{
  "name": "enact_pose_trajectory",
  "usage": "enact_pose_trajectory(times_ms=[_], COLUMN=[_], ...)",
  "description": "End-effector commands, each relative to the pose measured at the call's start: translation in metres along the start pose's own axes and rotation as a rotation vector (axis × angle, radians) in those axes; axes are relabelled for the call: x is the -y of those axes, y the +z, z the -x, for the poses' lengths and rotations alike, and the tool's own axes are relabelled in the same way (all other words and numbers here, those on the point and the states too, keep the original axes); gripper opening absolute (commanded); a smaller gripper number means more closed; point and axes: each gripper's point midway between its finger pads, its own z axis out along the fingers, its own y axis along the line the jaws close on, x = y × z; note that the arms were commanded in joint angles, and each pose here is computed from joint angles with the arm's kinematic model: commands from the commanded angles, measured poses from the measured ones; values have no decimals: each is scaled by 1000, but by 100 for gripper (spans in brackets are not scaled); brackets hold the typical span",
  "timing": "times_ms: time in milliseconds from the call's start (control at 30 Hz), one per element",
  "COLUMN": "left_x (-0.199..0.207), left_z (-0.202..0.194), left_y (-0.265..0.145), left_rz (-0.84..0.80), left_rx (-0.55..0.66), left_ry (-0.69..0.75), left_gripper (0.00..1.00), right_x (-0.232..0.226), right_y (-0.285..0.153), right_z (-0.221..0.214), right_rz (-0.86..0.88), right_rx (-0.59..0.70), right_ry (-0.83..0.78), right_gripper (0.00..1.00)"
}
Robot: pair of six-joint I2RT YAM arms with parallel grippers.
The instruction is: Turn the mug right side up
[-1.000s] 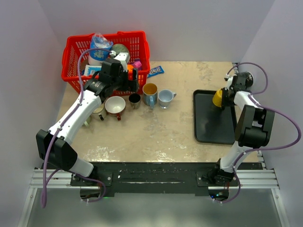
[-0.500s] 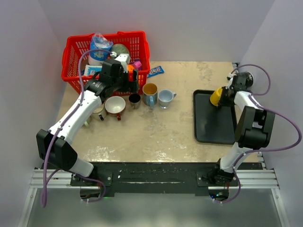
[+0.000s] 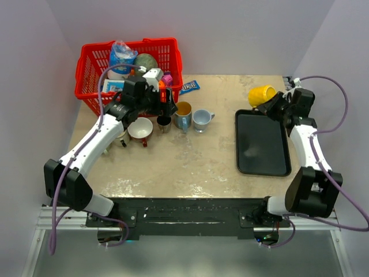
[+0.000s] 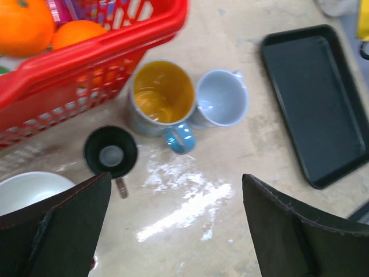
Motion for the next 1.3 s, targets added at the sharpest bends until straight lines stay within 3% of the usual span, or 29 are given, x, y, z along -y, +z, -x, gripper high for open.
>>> enact_pose_trajectory(times_ms=[0,233,367,500,667,900,1267], left_x=[56,115,135,159,188,199,208], left_z=[28,64,73,84,90,104,110], left_y=[-23,-56,-65,-75,-70,-64,-69], left_rz=[-311,-673,-807,-919,-986,-1014,-1104], left_rx=[134,361,385,421,417,413,408], left_ry=[10,-83,-195,-191,-174,-243,-282], left_gripper=[99,93,94,95,97,96,88], right_x=[-95,-189,-232,-267,-294,-314,-326], right_y=[-37,-83,-111,-136,-164,-190,-191], right_z=[21,19,26,31,36,31,11], right_rz=[353,644,811,940,1054,1203,1235], right_rx=[119,174,189,186,192,162,115], right_ry=[13,-23,27,41,57,73,51], right_gripper=[0,0,0,0,0,0,0])
